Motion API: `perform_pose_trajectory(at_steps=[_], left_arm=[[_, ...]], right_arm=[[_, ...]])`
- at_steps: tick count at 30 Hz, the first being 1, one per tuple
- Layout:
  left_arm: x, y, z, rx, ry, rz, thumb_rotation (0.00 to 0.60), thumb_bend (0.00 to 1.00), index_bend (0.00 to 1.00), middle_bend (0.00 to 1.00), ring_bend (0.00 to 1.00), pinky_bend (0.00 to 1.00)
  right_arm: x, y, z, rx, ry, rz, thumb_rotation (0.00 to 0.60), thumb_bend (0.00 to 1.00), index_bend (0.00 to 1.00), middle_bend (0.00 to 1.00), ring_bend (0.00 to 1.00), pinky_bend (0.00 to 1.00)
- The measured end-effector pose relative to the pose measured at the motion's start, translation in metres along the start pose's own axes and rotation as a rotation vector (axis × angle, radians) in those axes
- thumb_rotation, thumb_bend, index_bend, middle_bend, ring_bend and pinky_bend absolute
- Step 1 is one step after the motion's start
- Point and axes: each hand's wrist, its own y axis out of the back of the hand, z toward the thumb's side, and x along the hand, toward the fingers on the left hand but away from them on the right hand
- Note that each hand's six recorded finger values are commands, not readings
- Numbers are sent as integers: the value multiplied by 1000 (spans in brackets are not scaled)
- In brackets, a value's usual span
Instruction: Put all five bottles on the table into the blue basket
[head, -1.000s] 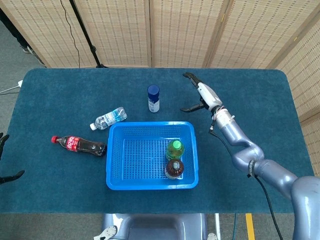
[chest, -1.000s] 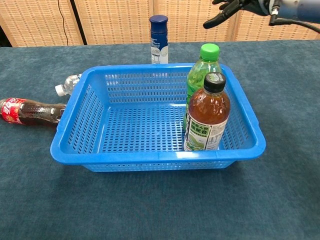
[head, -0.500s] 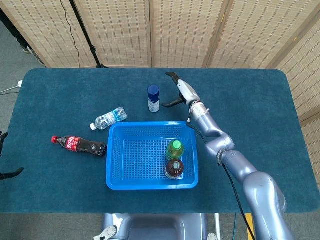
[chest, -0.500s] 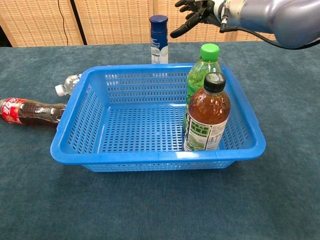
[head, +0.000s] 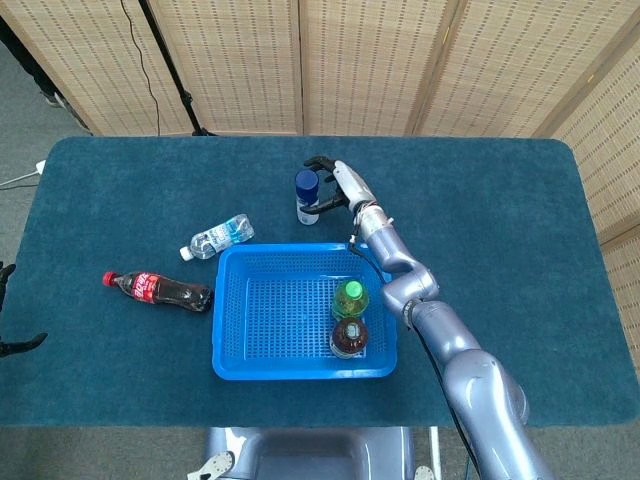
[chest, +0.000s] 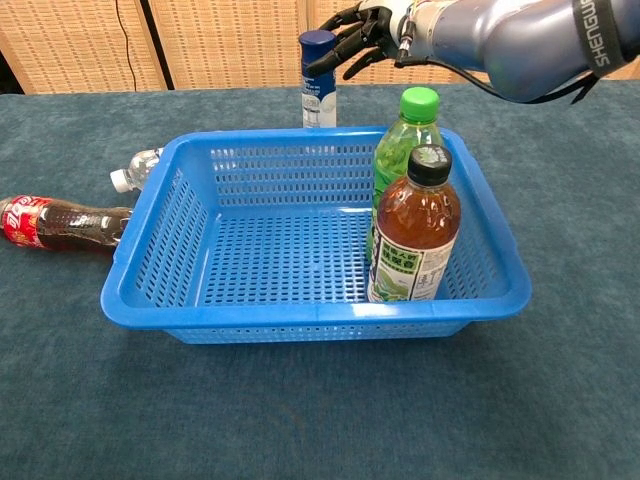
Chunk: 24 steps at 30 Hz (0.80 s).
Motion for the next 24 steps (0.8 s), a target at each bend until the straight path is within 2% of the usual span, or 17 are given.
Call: perform_pose_trajectory(at_steps=[2, 5, 9, 18, 24], left_arm=[[0, 0, 0, 0, 0, 0, 600, 22, 0, 0, 0, 0], [0, 0, -1, -1, 1, 0, 600, 21, 0, 0, 0, 0], [0, 0, 0, 0, -3, -2, 600, 22, 0, 0, 0, 0], [-2, 1, 2, -7, -15, -1, 600, 22, 0, 0, 0, 0], [-4, 2, 2, -16, -24, -2, 600, 22, 0, 0, 0, 0]], right_arm=[[-1, 2, -1, -3, -3, -13, 600, 26, 480, 547, 410, 560], [-1, 3, -3, -34, -10, -32, 600, 120, 548, 609, 499, 663], [-1, 5, -3, -42, -6, -42, 600, 193, 572, 633, 541, 752], [2, 16, 2, -47, 44, -65, 600, 212, 572, 633, 543, 776], [8, 33, 22, -54, 140, -71, 600, 213, 573, 633, 543, 776]])
